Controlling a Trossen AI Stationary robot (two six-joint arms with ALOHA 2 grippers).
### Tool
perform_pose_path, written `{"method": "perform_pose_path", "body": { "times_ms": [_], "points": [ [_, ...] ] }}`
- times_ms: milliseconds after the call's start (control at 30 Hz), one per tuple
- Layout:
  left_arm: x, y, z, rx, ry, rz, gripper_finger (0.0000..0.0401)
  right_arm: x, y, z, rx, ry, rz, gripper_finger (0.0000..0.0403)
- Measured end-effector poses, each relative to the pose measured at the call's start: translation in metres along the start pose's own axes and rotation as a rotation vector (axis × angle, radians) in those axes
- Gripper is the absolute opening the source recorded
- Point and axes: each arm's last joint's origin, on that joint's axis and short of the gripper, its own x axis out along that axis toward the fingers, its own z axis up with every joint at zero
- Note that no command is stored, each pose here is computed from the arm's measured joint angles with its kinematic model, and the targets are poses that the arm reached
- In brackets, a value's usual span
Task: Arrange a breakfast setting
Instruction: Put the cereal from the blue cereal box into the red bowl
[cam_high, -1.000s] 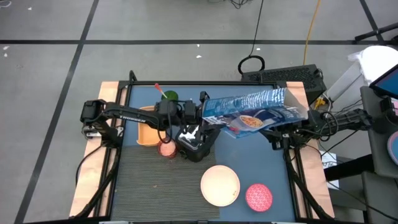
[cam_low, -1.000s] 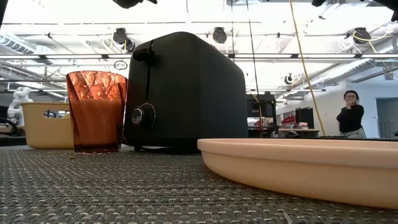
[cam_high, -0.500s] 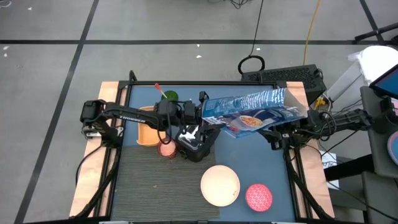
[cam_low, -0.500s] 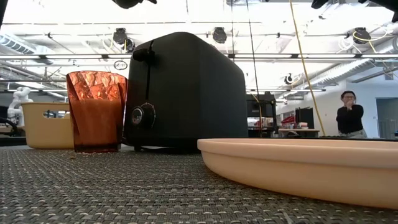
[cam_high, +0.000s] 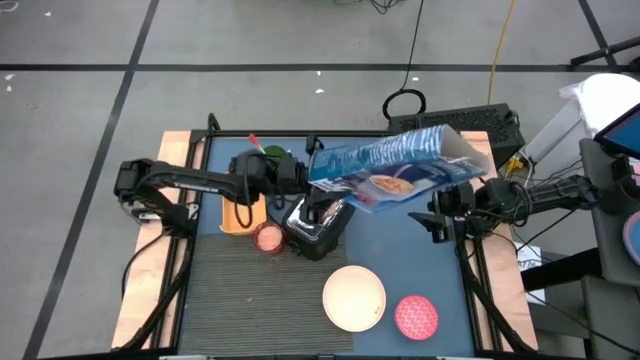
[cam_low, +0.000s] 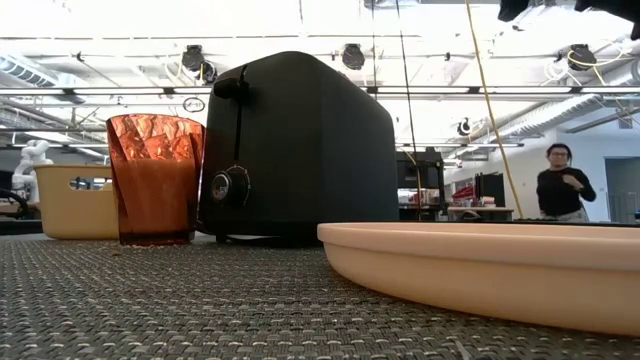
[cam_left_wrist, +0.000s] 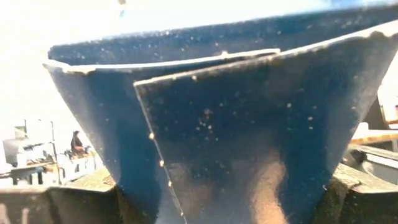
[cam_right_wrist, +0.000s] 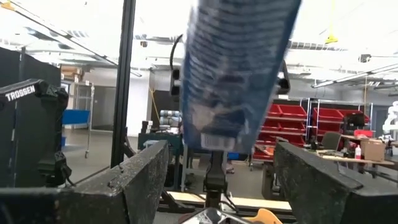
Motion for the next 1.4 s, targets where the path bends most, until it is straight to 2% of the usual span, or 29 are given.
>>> {"method": "perform_pose_path", "body": {
  "times_ms": [300,567,867,1200,1400],
  "points": [
    [-0.003,-0.024,0.012,-0.051,0.091,-0.076,0.0289,-0.001,0.000,-0.005,-0.005,0.059,-0.004,0.0279],
    [-0.004,-0.053,0.016,-0.091,0.122,-0.158,0.0289,-0.007,-0.004,-0.010,-0.020,0.143,-0.147,0.0279],
    [-0.006,-0.078,0.012,-0.158,0.203,-0.226,0.0289,-0.013,-0.005,-0.008,-0.021,0.155,-0.145,0.0279],
    [-0.013,-0.114,0.009,-0.194,0.316,-0.198,0.0289,-0.015,-0.005,-0.009,0.035,0.168,-0.147,0.0279],
    [-0.032,-0.138,-0.010,-0.211,0.327,-0.132,0.0290,-0.015,-0.005,-0.009,0.054,0.165,-0.146,0.0279]
  ]
}}
